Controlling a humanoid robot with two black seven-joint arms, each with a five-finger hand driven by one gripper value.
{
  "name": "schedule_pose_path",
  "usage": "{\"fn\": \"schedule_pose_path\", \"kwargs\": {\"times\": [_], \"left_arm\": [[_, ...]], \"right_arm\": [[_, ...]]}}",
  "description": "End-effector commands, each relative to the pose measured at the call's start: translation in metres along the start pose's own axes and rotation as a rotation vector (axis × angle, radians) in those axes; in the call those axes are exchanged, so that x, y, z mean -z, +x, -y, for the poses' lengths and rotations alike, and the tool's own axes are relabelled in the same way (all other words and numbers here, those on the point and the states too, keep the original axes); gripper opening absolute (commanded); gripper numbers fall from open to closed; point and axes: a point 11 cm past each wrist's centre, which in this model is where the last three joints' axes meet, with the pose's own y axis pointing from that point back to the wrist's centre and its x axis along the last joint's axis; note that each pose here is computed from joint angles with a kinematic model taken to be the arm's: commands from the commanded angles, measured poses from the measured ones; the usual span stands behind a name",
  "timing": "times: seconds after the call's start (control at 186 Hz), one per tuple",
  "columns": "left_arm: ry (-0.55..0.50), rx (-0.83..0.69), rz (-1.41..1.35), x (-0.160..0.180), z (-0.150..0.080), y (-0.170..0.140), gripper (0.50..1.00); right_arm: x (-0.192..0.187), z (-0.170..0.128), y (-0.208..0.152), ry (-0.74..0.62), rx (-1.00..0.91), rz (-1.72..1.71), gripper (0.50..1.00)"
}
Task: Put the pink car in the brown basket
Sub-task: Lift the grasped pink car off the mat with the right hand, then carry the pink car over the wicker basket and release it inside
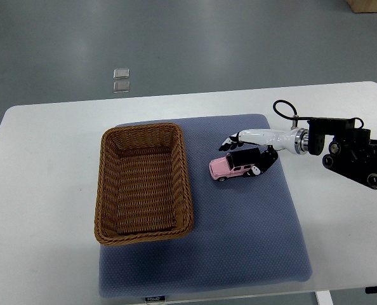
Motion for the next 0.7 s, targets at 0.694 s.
{"fn": "schedule_pose_path", "kwargs": {"times": [0.694], "left_arm": [[0.0,0.001,0.0,0.0,0.0,0.0,1.0]], "right_arm": [[0.052,-0.001,0.072,0.178,-0.137,-0.008,0.5]]}}
